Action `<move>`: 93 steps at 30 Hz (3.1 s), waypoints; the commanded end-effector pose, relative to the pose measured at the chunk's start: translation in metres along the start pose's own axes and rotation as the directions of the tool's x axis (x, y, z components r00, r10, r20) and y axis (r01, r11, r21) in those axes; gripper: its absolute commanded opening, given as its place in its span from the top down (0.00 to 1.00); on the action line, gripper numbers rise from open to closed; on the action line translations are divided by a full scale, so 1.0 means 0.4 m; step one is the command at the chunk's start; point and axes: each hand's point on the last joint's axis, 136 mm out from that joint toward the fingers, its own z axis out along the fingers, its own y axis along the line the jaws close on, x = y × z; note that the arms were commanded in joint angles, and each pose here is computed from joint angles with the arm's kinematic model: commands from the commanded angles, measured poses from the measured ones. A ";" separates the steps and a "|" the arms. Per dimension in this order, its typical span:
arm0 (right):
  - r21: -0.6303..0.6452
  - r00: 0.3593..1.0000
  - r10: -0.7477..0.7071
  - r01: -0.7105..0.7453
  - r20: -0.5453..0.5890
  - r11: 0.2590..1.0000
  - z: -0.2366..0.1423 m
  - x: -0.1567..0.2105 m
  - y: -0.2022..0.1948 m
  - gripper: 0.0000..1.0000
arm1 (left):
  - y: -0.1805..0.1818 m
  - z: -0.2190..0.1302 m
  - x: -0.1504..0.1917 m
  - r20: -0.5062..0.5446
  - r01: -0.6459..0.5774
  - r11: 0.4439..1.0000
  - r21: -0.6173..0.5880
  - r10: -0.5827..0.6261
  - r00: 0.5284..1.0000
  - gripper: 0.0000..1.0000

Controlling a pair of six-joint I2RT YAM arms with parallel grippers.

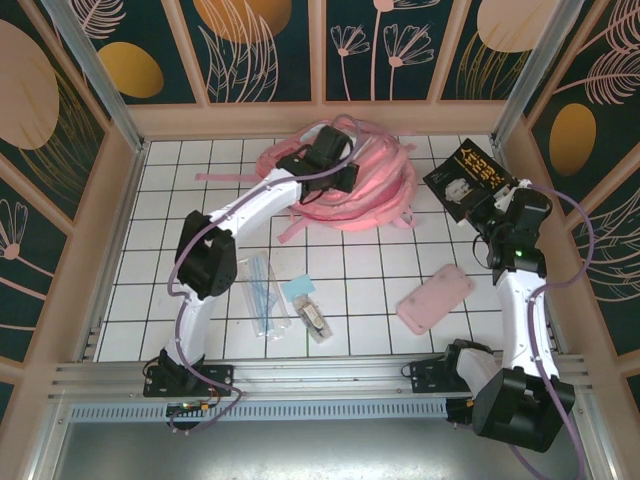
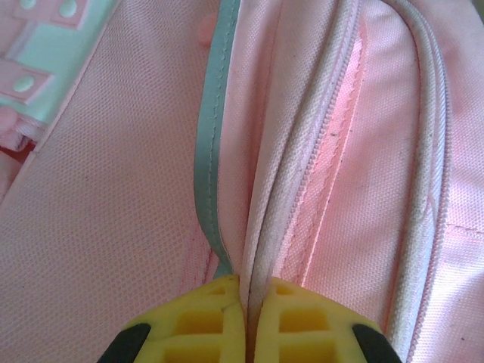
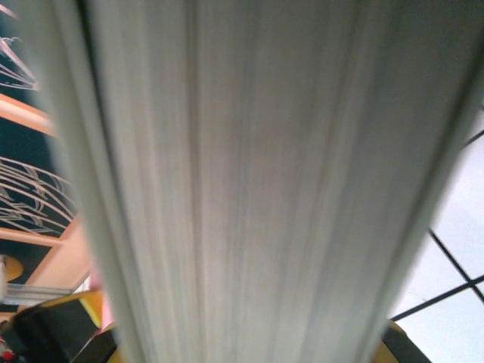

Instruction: Pack the student bag

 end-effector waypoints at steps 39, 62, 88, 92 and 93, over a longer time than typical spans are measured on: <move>-0.374 0.848 0.152 -0.376 -0.507 0.848 0.541 0.413 0.262 0.68 | -0.181 -0.257 -0.218 0.148 0.222 0.789 0.573 -0.366 0.919 1.00; 0.063 0.935 -0.104 0.133 -0.339 0.989 0.241 0.205 0.036 0.22 | -0.144 -0.150 -0.240 0.158 0.343 0.737 0.583 -0.517 0.841 1.00; -0.201 0.846 -0.281 0.210 -0.453 0.957 0.542 0.401 0.104 0.82 | -0.186 -0.203 -0.227 0.084 0.345 0.669 0.658 -0.521 0.849 1.00; -0.326 0.827 -0.347 0.212 -0.443 0.921 0.544 0.430 0.178 0.82 | -0.187 -0.204 -0.226 0.082 0.342 0.676 0.653 -0.513 0.855 1.00; -0.336 0.821 -0.348 0.204 -0.453 0.919 0.550 0.438 0.181 0.81 | -0.187 -0.205 -0.227 0.085 0.339 0.678 0.652 -0.510 0.856 1.00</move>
